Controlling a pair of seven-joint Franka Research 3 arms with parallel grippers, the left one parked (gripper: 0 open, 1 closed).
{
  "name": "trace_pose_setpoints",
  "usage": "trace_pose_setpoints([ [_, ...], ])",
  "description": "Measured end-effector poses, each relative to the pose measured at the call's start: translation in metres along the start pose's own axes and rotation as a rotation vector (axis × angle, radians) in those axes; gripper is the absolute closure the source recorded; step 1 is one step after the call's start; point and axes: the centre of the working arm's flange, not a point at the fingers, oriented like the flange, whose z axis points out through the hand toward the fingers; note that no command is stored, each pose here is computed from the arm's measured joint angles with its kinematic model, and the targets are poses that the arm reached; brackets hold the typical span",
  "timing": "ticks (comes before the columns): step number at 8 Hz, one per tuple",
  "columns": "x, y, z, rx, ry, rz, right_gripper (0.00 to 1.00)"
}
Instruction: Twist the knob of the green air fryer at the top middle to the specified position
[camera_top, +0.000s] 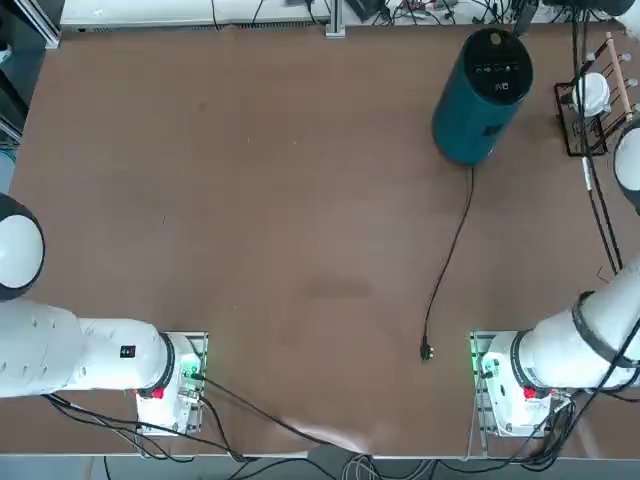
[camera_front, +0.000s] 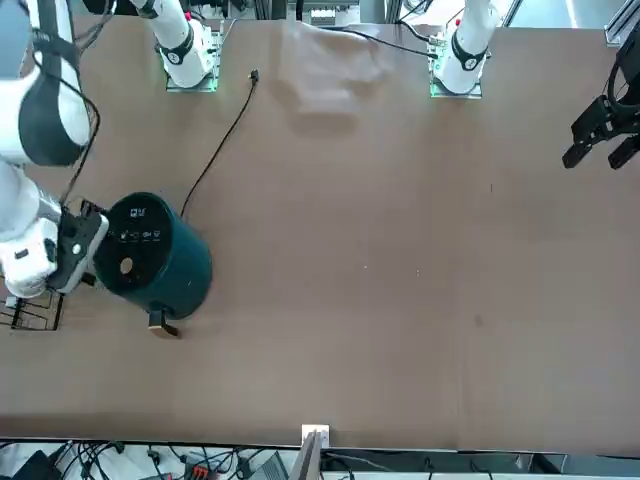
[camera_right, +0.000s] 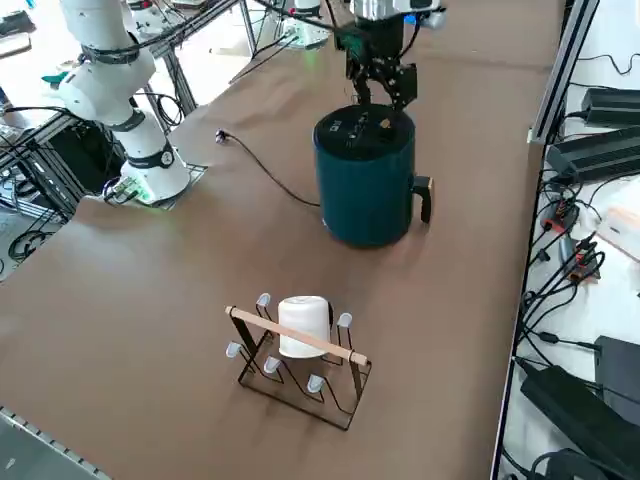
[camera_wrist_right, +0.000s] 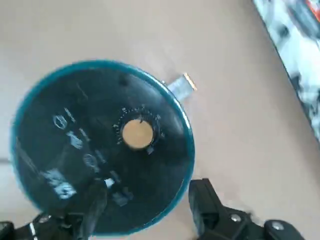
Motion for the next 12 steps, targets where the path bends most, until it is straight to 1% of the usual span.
trace_pose_setpoints([
  [2,-0.008,-0.015,-0.04,-0.015,0.014,0.28,0.0],
  [4,-0.014,-0.03,-0.065,-0.016,0.019,0.574,0.0],
  [7,-0.022,-0.039,-0.087,-0.016,0.035,0.923,0.0],
  [8,-0.027,-0.044,-0.098,-0.013,0.039,1.019,0.0],
  [9,-0.032,-0.049,-0.108,-0.009,0.041,1.08,0.0],
  [10,-0.037,-0.051,-0.113,0.01,0.044,1.111,0.0],
  [12,-0.05,-0.044,-0.108,0.084,0.042,1.153,0.0],
])
